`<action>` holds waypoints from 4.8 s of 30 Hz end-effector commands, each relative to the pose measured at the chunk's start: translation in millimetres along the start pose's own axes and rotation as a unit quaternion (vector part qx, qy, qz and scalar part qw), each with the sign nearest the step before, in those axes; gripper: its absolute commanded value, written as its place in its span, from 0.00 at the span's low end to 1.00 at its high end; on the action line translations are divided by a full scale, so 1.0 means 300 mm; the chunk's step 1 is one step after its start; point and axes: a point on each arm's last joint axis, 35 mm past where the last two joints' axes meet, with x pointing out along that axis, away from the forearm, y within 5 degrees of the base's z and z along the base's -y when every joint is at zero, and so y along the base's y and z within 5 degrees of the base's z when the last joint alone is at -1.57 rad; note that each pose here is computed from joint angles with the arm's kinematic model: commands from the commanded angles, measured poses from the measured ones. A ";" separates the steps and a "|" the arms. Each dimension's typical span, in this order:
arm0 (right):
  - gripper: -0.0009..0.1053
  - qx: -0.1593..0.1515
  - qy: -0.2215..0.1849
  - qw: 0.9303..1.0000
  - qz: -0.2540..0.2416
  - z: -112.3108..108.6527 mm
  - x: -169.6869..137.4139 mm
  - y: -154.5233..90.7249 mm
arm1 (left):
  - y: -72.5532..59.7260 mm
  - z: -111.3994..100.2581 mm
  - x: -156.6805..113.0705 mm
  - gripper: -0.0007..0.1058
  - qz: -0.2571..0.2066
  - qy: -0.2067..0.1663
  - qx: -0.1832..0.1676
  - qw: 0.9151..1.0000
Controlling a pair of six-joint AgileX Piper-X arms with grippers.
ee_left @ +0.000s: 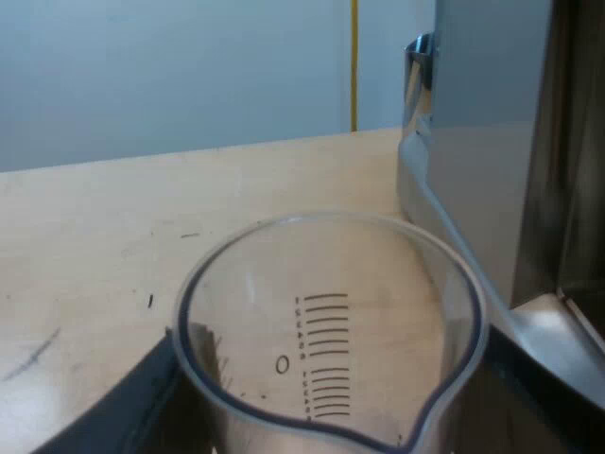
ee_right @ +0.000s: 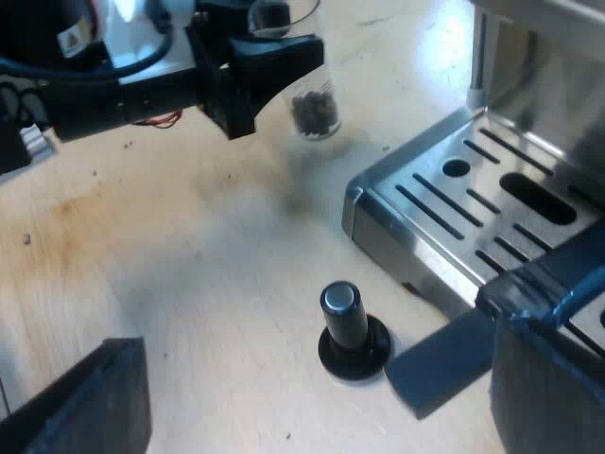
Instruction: Pour the beans into the coffee machine
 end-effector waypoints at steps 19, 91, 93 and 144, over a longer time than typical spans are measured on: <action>0.75 -0.034 -0.102 0.993 -0.057 0.091 -0.180 0.051 | -0.068 0.200 -0.284 0.26 -0.033 0.022 -0.003 0.999; 0.75 -0.023 -0.221 0.896 -0.384 0.139 -0.510 0.114 | -0.468 1.168 -0.128 0.26 -0.169 0.000 0.070 0.983; 0.75 -0.023 -0.221 0.896 -0.384 0.139 -0.510 0.114 | -0.519 1.186 -0.082 0.26 -0.176 -0.003 0.083 0.981; 0.75 -0.023 -0.221 0.896 -0.384 0.139 -0.510 0.114 | -0.831 1.104 0.344 0.26 -0.171 -0.044 0.469 0.866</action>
